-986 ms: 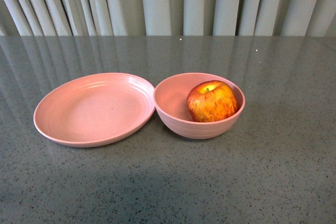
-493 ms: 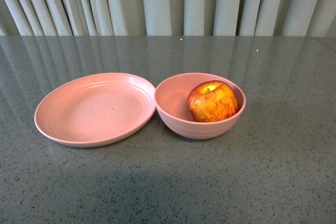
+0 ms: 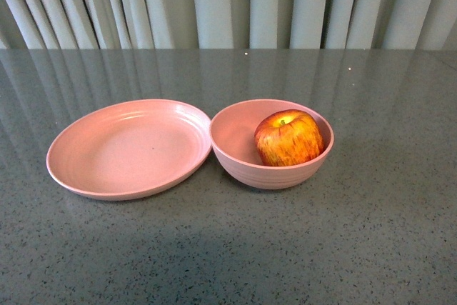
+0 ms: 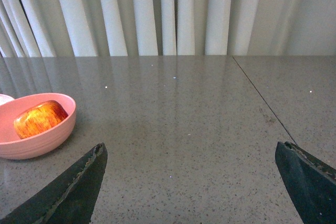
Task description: Move apple from plate to bowl
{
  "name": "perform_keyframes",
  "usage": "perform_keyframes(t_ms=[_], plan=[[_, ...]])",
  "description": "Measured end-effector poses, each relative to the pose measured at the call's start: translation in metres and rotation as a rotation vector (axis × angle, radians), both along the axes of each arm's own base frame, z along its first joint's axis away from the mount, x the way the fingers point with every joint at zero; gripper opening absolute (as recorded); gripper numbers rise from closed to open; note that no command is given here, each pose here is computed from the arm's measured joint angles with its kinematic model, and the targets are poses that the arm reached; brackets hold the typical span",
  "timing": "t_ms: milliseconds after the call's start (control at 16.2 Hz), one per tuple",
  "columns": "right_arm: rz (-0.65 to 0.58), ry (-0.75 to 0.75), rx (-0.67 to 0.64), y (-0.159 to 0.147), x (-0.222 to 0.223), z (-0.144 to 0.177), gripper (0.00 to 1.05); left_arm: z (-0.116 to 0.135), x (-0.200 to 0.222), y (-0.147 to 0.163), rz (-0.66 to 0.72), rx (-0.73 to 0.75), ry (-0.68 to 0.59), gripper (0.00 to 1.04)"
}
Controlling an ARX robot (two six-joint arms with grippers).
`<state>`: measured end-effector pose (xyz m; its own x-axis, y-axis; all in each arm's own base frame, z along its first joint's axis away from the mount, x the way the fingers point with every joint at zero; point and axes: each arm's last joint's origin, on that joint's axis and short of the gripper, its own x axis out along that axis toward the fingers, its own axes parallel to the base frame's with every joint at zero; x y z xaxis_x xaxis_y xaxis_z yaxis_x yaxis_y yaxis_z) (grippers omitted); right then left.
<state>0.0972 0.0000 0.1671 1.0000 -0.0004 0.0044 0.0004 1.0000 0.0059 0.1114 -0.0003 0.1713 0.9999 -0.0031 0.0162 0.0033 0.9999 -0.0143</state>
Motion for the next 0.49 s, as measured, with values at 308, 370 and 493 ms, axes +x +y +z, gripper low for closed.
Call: perform_keyframes(t_ms=[308,370,493], plan=[[0.0,0.0,0.0,0.0,0.0,0.0,0.98,-0.006,-0.009,0.0,0.0,0.001,0.05,0.01],[0.0,0.0,0.0,0.0,0.0,0.0,0.98,-0.002,-0.014,0.0,0.0,0.001,-0.002,0.01],[0.0,-0.001,0.0,0.0,0.0,0.0,0.98,-0.005,-0.014,0.0,0.002,0.001,0.023,0.01]])
